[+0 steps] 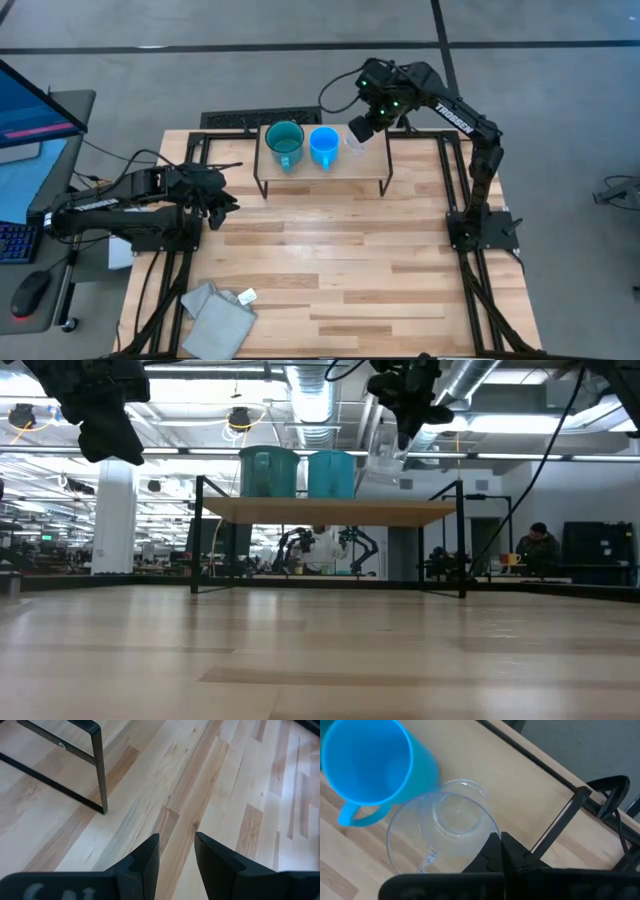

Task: Stack small to large cups/mugs on shelf
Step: Put the transparent mug on the shelf

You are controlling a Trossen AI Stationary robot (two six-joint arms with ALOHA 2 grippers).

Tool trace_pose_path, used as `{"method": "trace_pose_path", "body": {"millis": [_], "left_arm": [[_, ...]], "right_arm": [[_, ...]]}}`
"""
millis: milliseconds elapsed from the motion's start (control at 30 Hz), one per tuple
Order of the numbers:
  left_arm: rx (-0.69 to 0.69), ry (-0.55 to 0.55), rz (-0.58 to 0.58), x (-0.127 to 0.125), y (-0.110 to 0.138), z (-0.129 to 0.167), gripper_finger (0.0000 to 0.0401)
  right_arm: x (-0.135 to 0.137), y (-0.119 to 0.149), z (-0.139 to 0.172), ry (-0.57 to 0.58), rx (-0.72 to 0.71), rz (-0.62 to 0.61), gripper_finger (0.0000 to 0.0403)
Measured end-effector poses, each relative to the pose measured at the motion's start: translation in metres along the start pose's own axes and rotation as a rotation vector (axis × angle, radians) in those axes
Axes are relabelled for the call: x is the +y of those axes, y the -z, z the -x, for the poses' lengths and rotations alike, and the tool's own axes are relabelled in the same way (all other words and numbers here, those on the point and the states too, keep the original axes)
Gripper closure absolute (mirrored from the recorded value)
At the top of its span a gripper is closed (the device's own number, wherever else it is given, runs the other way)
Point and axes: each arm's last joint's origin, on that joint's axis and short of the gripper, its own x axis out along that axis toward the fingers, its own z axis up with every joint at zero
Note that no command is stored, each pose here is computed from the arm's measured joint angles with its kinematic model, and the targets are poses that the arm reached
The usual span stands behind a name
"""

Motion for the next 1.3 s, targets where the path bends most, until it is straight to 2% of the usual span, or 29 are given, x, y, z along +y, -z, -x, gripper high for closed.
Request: {"method": "trace_pose_path", "body": {"millis": [1000, 1300], "left_arm": [[0.006, -0.002, -0.008, 0.000, 0.001, 0.000, 0.0287], [0.006, -0.002, -0.008, 0.000, 0.001, 0.000, 0.0287]], "right_arm": [[-0.003, 0.000, -0.007, -0.015, 0.034, -0.059, 0.0403], [-0.005, 0.007, -0.033, 0.019, 0.142, -0.029, 0.0403]]}}
